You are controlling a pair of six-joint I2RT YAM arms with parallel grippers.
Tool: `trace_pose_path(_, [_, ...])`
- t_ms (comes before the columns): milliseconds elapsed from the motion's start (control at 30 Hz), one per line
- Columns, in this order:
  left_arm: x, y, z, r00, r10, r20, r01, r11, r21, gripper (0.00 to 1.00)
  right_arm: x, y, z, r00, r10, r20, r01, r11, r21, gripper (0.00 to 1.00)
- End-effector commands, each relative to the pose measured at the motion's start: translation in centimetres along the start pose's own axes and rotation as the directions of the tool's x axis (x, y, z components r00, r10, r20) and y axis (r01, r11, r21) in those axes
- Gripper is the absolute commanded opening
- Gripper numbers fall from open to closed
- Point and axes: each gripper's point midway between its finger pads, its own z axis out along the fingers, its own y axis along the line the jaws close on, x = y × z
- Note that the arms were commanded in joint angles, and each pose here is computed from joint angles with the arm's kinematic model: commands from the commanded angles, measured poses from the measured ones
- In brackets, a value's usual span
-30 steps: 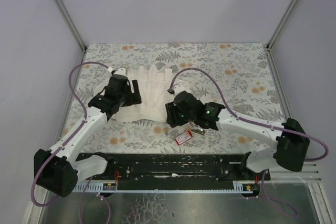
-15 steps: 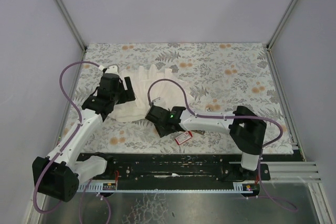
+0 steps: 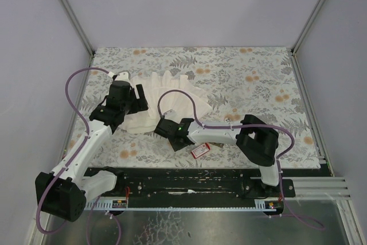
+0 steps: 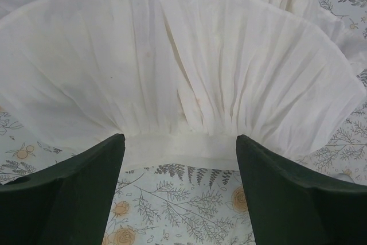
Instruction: Load the staples into the stapler
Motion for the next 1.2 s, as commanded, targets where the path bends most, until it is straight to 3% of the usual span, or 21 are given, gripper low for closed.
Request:
trace_pose_path(0, [-1.3, -0.4, -0.1, 0.998, 0.002, 0.057, -0.003, 1.0, 0.027, 0.77, -1.4, 0.2, -0.2, 0.999, 0.009, 0.045, -0.01, 1.0, 0.028, 0.39])
trace_pose_path(733, [-1.3, -0.3, -0.1, 0.998, 0.006, 0.059, -0.007, 1.0, 0.026, 0.76, 1.3, -0.1, 2.1, 0.999, 0.007, -0.036, -0.005, 0.999, 0.05, 0.29])
trace_pose_path(800, [-1.2, -0.2, -0.1, 0.998, 0.006, 0.058, -0.007, 1.0, 0.022, 0.76, 1.6, 0.0, 2.2, 0.999, 0.01, -0.046, -0.008, 0.999, 0.045, 0.24])
trace_pose_path(1033, [-0.9, -0.4, -0.1, 0.999, 0.004, 0.051, -0.006, 0.999, 0.032, 0.76, 1.1, -0.7, 1.5, 0.999, 0.037, -0.023, -0.037, 0.999, 0.015, 0.2])
trace_pose_path(1167, [-0.6, -1.2, -0.1, 0.999, 0.005, 0.035, -0.008, 0.997, 0.081, 0.74, -1.1, -1.4, -0.7, 0.998, 0.047, 0.047, -0.045, 0.999, -0.029, 0.19])
